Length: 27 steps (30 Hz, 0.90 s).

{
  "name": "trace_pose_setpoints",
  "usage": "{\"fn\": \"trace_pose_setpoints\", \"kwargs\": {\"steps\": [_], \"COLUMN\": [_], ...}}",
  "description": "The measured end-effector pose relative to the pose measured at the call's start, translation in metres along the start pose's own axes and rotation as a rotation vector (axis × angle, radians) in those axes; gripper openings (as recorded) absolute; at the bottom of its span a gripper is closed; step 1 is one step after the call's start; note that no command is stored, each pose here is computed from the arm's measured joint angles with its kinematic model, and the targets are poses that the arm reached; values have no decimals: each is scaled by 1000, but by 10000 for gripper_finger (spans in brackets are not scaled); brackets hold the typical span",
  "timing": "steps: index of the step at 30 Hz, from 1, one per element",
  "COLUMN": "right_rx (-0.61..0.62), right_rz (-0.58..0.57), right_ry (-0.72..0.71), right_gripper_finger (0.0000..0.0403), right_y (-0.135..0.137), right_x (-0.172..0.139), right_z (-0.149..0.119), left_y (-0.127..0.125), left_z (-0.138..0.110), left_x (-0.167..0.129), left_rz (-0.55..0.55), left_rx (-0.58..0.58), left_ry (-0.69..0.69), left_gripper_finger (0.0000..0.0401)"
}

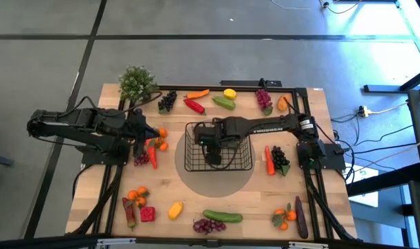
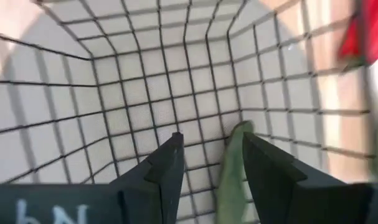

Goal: Build produce basket
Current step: Put the bottom cucumber into the basket

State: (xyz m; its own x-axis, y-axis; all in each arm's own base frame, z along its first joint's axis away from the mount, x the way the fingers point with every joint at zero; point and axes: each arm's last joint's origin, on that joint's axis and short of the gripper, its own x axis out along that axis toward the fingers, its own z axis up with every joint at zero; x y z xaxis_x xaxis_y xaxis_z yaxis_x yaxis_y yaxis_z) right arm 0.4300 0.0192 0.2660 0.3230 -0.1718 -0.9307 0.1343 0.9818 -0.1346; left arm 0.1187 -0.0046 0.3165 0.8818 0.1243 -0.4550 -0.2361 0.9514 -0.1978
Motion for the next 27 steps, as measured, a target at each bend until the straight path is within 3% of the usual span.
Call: {"fn": "trace_pose_setpoints", "kwargs": {"steps": [5, 12, 22, 27], "right_rx": [-66, -107, -93, -42], "right_rz": [4, 7, 23, 35], "right_ry": [-32, -80, -198, -272], "right_gripper_finger": [149, 149, 149, 149], "right_y": [-5, -13, -30, -38], "right_x": [-35, -84, -161, -190], "right_z": [10, 15, -8, -21], "left_y": [-2, -4, -9, -15], "left_z": [14, 36, 37, 30], "left_x": [-7, -21, -15, -7], "left_rz": [20, 172, 287, 182], "left_rx": [-10, -50, -389, -479], "left_ry": [-31, 123, 444, 627], "left_gripper_finger": [0, 0, 0, 0]}}
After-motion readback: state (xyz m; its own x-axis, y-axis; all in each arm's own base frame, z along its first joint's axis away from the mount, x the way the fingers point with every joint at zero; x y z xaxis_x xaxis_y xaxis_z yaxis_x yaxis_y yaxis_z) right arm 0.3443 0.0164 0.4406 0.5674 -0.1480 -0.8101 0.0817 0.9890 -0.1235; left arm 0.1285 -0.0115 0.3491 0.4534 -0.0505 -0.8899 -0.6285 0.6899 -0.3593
